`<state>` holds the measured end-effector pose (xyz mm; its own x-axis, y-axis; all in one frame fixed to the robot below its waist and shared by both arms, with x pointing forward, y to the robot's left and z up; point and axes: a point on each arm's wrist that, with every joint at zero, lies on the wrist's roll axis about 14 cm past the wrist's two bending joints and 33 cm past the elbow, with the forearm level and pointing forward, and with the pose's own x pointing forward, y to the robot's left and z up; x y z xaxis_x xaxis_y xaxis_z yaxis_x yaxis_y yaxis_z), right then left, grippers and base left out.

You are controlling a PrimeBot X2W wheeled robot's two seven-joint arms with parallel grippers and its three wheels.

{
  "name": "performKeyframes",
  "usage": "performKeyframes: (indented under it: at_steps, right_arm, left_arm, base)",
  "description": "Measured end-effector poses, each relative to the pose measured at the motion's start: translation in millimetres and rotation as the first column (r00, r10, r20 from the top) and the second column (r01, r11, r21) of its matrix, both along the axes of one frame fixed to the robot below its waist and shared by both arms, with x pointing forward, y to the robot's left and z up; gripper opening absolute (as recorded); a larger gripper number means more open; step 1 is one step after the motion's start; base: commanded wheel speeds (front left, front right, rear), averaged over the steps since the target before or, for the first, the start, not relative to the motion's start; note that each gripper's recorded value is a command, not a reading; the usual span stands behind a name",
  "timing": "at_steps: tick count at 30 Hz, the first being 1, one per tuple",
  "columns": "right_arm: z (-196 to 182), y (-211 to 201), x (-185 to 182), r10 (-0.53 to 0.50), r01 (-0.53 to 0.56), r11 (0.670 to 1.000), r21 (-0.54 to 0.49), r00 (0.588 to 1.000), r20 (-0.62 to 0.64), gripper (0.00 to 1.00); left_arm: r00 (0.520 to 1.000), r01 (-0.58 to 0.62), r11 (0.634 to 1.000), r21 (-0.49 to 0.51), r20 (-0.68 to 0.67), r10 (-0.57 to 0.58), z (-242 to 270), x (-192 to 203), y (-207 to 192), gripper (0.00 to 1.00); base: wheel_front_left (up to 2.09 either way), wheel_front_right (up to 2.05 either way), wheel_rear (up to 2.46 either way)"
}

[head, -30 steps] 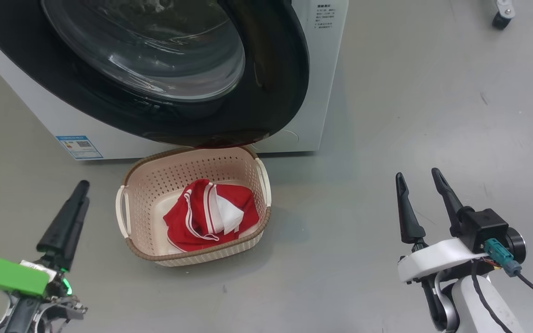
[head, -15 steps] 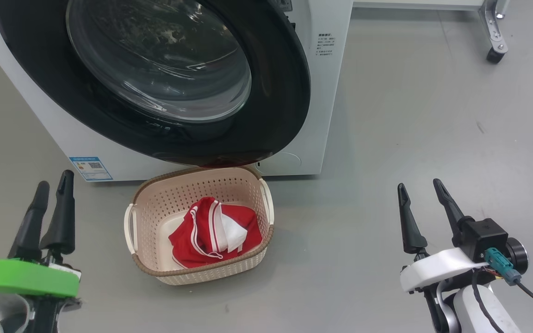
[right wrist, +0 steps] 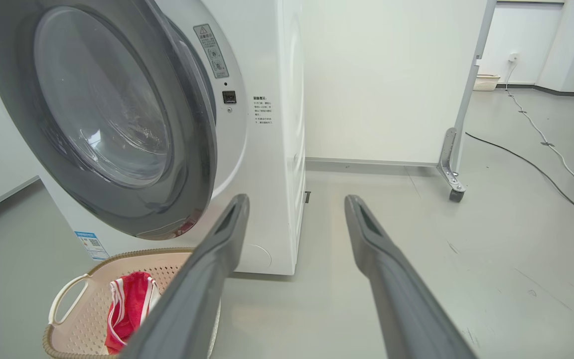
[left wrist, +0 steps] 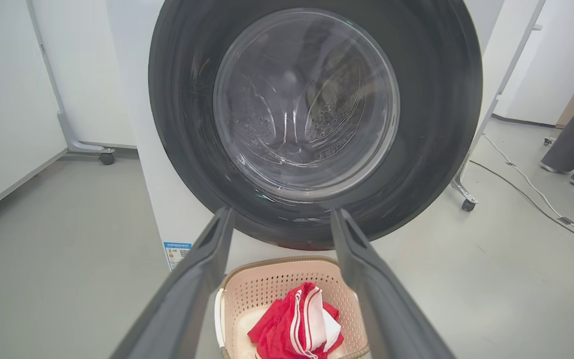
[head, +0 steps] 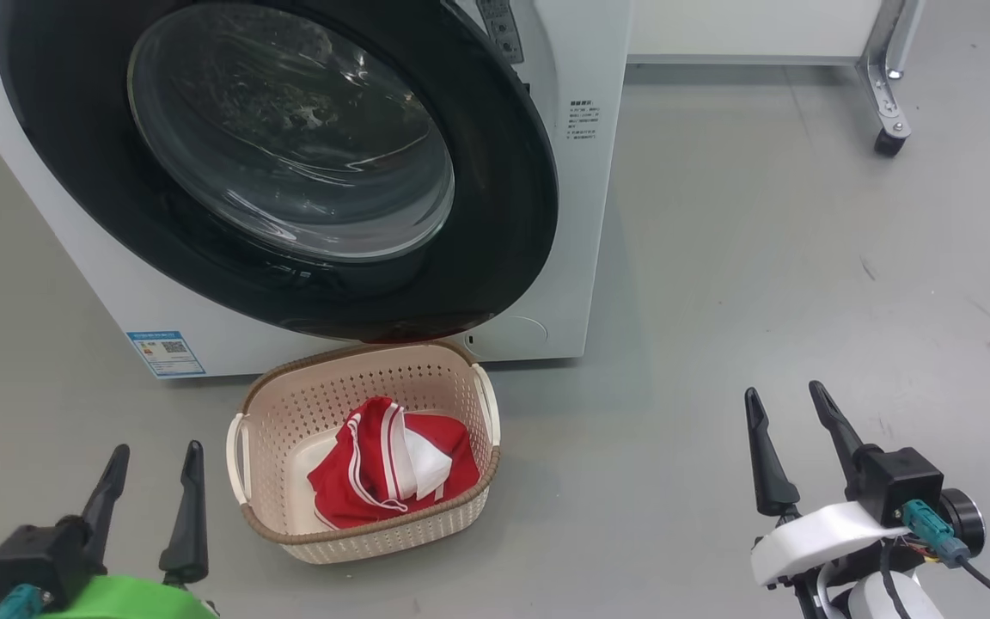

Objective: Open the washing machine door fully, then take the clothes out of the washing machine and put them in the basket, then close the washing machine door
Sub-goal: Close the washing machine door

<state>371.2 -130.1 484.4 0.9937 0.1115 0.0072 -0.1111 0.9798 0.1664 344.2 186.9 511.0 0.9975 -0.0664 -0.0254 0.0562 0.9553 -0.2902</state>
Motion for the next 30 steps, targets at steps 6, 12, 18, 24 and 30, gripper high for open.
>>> performKeyframes:
  at_steps: [6, 12, 18, 24, 30]
  right_arm:
    - [-2, -4, -10, -0.015, 0.015, 1.000, 0.001, 1.000, -0.006, 1.00]
    - [-5, -3, -16, -0.013, 0.013, 1.000, 0.003, 1.000, -0.014, 1.00]
    - [-6, -3, -17, -0.012, 0.012, 1.000, 0.004, 1.000, -0.018, 1.00]
    - [-6, -3, -18, -0.012, 0.013, 1.000, 0.004, 1.000, -0.020, 1.00]
    - [-10, -3, -20, -0.014, 0.014, 1.000, 0.004, 0.999, -0.032, 1.00]
  left_arm:
    - [0.999, -0.016, 0.996, 0.086, -0.029, 0.018, -16, -13, -3, 1.00]
    - [0.998, -0.044, 0.993, 0.112, -0.032, 0.048, -23, -19, -6, 1.00]
    - [0.997, -0.063, 0.992, 0.109, -0.035, 0.068, -28, -21, -7, 1.00]
    - [0.997, -0.067, 0.992, 0.111, -0.037, 0.072, -32, -22, -10, 1.00]
    - [0.997, -0.067, 0.991, 0.119, -0.041, 0.073, -35, -22, -12, 1.00]
  base:
    - [0.00, 0.00, 0.00]
    - [0.00, 0.00, 0.00]
    - [0.00, 0.00, 0.00]
    - [0.00, 0.00, 0.00]
    - [0.00, 0.00, 0.00]
